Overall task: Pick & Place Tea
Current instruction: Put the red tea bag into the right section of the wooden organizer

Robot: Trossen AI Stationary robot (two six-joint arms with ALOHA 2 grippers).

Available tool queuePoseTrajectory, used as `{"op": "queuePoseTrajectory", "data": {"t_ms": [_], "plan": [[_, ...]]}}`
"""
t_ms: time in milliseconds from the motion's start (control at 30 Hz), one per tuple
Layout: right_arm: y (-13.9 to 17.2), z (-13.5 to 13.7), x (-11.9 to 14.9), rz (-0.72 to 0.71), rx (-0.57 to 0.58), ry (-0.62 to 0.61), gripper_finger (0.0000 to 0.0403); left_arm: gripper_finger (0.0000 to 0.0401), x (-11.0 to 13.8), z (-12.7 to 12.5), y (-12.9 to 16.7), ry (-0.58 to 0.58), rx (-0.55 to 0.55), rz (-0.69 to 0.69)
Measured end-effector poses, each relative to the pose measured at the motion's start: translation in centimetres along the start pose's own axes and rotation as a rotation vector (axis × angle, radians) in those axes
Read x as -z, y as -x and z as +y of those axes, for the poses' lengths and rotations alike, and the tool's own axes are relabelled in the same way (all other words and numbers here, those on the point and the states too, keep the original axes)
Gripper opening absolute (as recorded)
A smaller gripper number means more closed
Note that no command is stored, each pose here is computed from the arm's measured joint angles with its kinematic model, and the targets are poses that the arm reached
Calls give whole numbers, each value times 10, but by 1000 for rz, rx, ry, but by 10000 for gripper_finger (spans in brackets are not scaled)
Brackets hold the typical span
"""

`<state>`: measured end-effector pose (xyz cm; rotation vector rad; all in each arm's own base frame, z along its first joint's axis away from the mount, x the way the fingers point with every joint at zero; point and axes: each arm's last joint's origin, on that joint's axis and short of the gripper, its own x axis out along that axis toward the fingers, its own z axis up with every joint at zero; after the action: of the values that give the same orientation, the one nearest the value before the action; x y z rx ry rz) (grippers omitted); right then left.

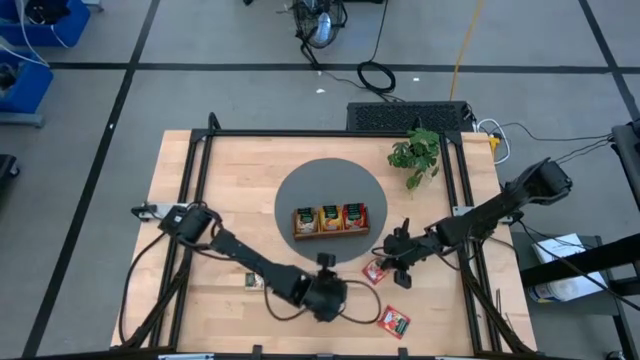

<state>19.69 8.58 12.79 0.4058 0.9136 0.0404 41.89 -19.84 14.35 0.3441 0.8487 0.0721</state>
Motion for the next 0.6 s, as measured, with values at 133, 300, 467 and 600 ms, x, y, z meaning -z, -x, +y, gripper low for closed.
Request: {"op": "queuePoseTrajectory", "data": {"t_ms": [133, 300, 467, 600], "plan": [[14, 10, -18, 29, -46, 9, 1, 72, 15, -18, 12, 1, 9, 106], [43, 28, -61, 61, 106, 151, 0, 72, 29, -27, 19, 72, -26, 200], [75, 35, -114, 88, 247, 305, 0, 72, 35, -33, 26, 117, -69, 231], [88, 31, -152, 185, 335, 409, 0, 72, 42, -40, 33, 142, -81, 268]]}}
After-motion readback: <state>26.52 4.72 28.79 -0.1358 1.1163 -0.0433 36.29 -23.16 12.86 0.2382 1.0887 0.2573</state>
